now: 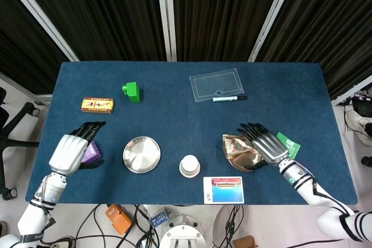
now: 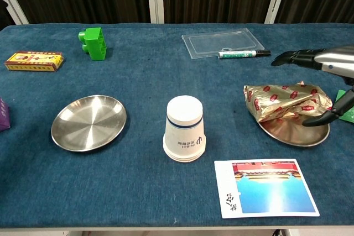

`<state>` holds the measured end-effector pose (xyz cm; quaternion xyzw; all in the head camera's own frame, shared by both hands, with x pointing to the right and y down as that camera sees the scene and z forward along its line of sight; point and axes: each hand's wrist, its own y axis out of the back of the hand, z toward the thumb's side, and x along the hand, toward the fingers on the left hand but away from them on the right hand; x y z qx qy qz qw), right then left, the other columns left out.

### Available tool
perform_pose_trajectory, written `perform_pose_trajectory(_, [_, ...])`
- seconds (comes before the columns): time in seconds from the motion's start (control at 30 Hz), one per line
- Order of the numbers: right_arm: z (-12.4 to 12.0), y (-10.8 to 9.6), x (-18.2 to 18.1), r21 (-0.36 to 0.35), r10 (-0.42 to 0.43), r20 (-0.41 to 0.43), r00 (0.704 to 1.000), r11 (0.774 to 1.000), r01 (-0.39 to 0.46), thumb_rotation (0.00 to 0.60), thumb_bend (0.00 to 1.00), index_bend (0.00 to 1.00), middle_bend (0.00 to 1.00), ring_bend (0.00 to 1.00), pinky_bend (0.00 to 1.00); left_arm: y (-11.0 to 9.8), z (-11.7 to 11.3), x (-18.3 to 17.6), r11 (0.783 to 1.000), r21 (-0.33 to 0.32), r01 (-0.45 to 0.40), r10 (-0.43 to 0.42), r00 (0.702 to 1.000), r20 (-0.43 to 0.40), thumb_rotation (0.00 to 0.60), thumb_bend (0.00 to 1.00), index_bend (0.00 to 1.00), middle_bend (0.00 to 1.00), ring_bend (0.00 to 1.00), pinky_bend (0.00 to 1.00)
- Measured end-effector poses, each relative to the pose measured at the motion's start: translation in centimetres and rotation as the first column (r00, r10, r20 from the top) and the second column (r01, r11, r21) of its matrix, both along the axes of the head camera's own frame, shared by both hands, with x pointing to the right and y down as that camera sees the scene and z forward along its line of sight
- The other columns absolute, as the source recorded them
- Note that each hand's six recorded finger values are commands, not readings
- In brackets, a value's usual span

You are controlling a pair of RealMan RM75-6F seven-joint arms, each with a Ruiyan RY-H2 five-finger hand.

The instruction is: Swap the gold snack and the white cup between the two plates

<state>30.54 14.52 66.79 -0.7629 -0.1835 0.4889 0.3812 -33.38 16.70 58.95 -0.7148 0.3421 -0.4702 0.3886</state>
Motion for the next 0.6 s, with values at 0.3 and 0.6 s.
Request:
perform_pose_trajectory(0.3, [-6.3,2.2,6.7,0.216,0.178,0.029,0.984,0.96,-0.18,0.365,0.14,0.0,0.0,0.0,0.05,1.3,-0.2,5.6,0.988,-0.071,-0.14,0.128,0.981,-0.148,0.6,0.06,0.1,0.13,0.14,0.34])
perform_pose_trajectory(0.6, [-9.1,5.4,12.1,0.277,0.333,0.042,0.942,0.902,-0.331,0.363,0.14,0.0,0.0,0.0,0.02,2.5,1.8,15.0,0.933,-0.229,-0.277,0.196,0.926,-0.321,0.6,0.06,0.1,0.1,0.1,0.25])
